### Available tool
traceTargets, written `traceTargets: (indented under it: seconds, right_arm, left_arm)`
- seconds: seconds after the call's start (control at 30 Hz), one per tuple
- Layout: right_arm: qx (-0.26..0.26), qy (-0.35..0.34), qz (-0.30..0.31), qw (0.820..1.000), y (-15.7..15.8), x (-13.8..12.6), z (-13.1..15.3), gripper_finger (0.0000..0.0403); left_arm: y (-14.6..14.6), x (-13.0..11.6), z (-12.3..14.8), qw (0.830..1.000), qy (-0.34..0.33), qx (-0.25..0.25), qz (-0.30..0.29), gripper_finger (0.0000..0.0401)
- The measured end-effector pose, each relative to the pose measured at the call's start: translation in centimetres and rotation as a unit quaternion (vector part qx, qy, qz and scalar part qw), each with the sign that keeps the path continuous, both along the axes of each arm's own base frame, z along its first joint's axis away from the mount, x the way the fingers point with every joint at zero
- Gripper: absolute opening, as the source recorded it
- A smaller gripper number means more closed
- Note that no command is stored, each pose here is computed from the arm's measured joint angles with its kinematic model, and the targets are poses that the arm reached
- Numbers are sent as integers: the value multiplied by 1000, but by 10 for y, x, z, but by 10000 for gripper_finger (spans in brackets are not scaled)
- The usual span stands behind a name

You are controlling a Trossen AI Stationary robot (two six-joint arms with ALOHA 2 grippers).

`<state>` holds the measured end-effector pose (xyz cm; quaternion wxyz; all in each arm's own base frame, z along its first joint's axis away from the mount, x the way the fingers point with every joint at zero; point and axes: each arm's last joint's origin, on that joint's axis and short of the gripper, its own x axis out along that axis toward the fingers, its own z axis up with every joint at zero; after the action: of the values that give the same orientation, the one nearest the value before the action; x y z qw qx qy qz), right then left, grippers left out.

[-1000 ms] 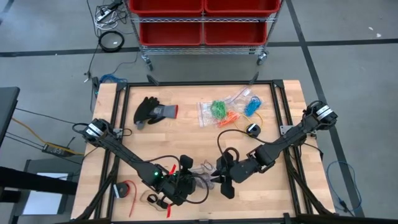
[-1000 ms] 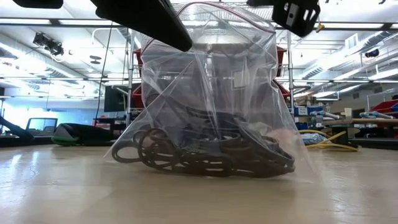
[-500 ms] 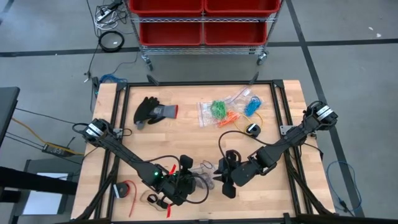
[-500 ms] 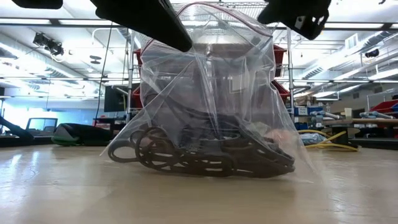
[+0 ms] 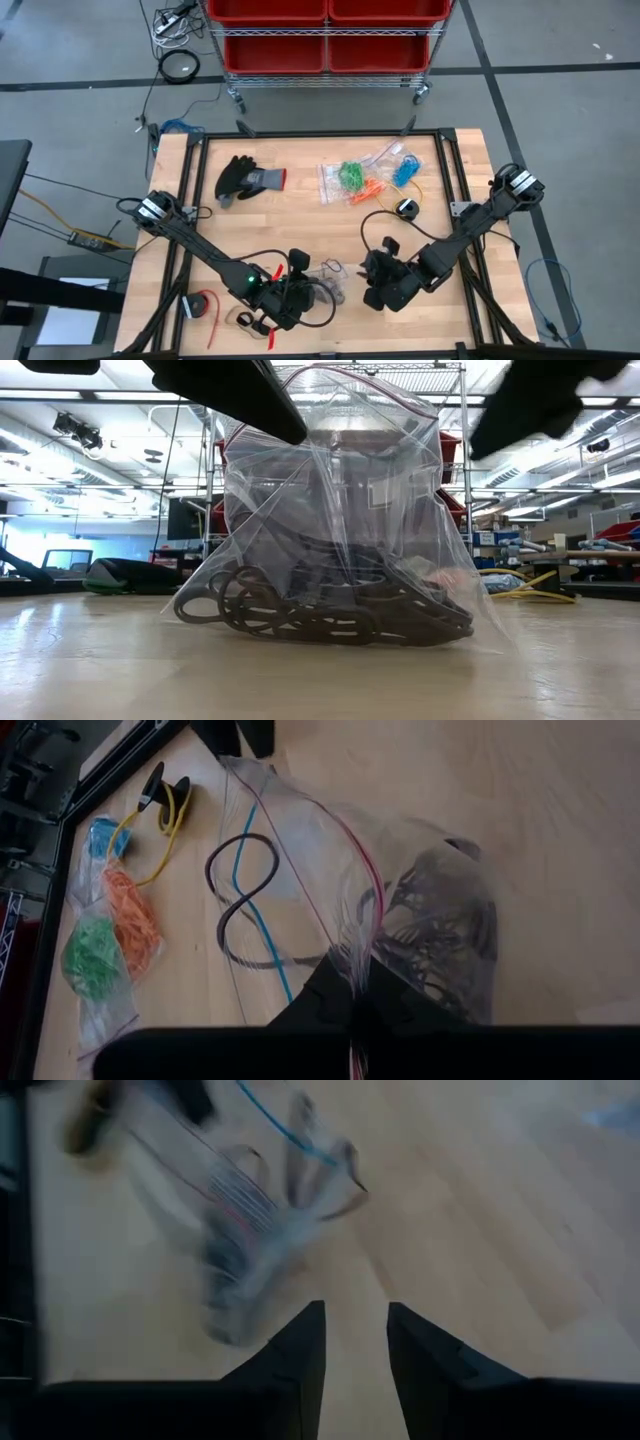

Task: Sort rubber bands
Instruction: Put the black rubber band into the transparent zip bag

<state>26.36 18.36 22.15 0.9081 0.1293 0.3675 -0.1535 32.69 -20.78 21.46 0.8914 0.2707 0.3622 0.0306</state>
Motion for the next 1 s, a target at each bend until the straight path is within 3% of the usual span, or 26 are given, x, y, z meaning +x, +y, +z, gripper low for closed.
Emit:
traceTargets:
  seconds: [0.13, 0.3, 0.63, 1.0]
  right_arm:
    - [24, 15, -20, 999, -5, -8, -23, 81]
    - [68, -15, -12, 997, -14, -11, -58, 9]
    - [92, -139, -51, 985, -50, -13, -89, 1]
    - [74, -157, -85, 981, -84, 3, -88, 0]
  left_arm:
    - [0, 0, 0, 1000, -2, -1, 0, 2]
    - [0, 0, 0, 1000, -2, -1, 0, 2]
    - [0, 0, 0, 1000, -3, -2, 0, 2]
    - [0, 1, 1, 1000, -4, -4, 1, 2]
